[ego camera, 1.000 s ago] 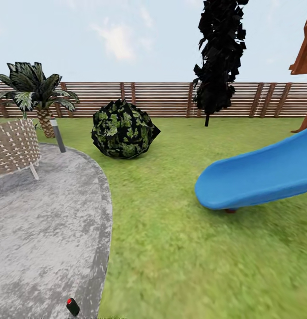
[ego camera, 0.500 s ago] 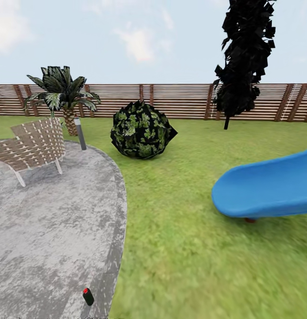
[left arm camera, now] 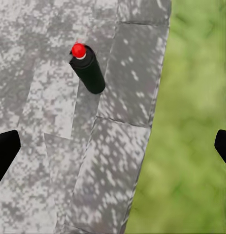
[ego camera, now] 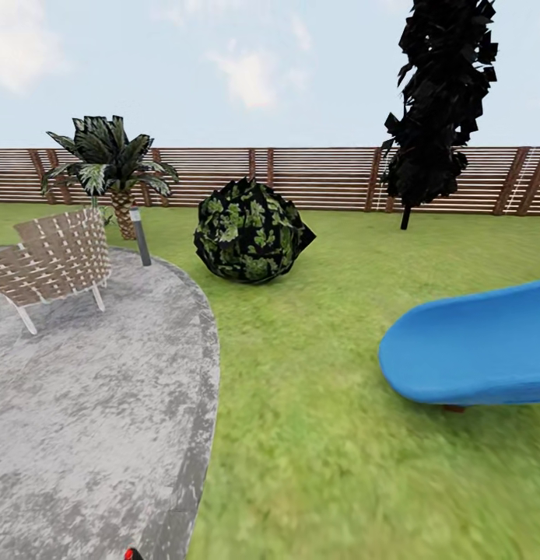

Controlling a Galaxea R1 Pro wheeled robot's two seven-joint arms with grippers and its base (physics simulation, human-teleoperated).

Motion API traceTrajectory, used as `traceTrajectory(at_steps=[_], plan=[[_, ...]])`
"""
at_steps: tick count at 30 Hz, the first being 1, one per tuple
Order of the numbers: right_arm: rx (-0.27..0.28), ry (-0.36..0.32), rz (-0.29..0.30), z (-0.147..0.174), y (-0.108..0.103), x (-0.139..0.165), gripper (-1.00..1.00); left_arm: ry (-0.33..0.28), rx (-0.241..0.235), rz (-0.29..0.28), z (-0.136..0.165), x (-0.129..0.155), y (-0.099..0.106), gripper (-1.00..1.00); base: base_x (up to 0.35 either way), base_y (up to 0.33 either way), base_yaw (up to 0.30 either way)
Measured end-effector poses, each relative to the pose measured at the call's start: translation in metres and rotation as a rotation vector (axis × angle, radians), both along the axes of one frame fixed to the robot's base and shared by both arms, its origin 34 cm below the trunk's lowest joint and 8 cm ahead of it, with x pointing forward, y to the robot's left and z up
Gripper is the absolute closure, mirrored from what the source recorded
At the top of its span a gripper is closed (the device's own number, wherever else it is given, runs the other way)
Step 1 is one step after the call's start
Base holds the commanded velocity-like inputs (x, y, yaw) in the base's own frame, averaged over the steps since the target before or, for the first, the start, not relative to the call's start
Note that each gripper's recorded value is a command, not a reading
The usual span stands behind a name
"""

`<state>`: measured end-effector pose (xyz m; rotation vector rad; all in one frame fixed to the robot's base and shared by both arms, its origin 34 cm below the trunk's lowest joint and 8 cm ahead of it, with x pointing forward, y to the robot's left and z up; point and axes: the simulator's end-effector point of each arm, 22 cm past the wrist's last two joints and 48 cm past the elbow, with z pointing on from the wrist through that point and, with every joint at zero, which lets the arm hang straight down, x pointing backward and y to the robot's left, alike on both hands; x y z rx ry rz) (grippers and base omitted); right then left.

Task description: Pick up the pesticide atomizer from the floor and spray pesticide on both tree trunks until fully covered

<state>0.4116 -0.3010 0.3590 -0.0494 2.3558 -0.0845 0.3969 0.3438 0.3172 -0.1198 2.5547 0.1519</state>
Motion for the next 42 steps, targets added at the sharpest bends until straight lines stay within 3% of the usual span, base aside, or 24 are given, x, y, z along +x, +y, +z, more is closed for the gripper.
traceTrajectory(at_steps=[12, 25, 42], plan=[[0.0, -0.001, -0.002, 0.0, -0.0003, 0.0005, -1.0, 0.0, 0.002, 0.0, -0.0001, 0.0, 0.0011, -1.0, 0.04, -0.014, 0.034], [0.0, 0.0, -0.002, -0.0001, -0.0002, 0.0002, -1.0, 0.0, 0.001, 0.001, -0.0002, -0.0001, 0.0004, -1.0, 0.01, -0.001, 0.252], [0.003, -0.001, 0.0, 0.0003, 0.0011, 0.0006, -1.0, 0.0, 0.001, 0.001, 0.0001, 0.0, 0.0007, -1.0, 0.248, -0.151, 0.064]])
